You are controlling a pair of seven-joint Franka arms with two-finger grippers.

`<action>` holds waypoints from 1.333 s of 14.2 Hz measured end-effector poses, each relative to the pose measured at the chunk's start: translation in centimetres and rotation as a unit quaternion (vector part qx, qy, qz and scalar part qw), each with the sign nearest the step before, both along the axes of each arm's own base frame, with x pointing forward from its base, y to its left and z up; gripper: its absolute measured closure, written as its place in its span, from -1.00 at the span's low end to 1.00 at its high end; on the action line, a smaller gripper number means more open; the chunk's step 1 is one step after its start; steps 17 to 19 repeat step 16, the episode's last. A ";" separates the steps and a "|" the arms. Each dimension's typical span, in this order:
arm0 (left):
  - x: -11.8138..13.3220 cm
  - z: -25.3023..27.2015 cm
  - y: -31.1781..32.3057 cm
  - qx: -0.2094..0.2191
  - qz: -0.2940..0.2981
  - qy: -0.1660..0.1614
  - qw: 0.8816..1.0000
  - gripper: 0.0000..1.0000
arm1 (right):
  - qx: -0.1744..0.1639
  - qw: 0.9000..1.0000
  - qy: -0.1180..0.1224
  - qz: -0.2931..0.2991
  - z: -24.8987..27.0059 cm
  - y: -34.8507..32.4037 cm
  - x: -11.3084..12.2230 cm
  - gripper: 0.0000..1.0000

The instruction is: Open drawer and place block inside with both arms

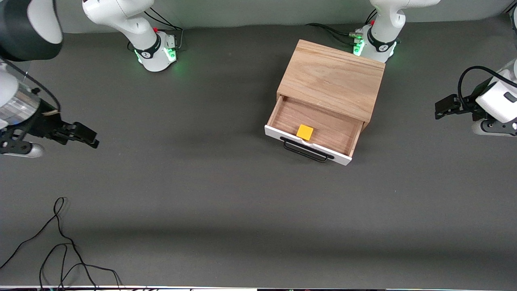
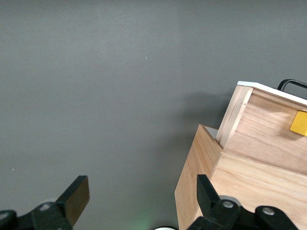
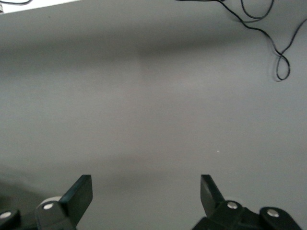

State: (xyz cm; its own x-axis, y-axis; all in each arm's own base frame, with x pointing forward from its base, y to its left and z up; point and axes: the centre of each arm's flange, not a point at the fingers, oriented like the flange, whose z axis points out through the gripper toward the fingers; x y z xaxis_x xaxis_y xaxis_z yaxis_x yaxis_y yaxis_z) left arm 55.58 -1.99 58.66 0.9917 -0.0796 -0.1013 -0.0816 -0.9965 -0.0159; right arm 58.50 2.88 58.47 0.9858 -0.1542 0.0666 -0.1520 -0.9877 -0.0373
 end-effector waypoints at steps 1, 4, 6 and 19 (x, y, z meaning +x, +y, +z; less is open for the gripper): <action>0.0 0.0 0.0 0.000 0.000 0.000 1.000 -1.00 | -0.001 1.000 0.001 0.006 0.0 -0.5 -0.1 -1.00; 0.0 0.0 -0.1 0.000 -0.001 0.000 1.000 -1.00 | -0.002 1.000 0.014 0.022 -0.2 -0.6 -0.3 -1.00; 0.0 0.0 -0.1 0.000 -0.001 0.000 1.000 -1.00 | -0.002 0.999 0.020 0.025 -0.3 -0.5 -0.4 -1.00; 0.0 -0.1 -0.1 0.000 -0.001 0.001 1.000 -1.00 | 0.001 0.999 0.040 0.020 -1.8 -1.8 0.0 -1.00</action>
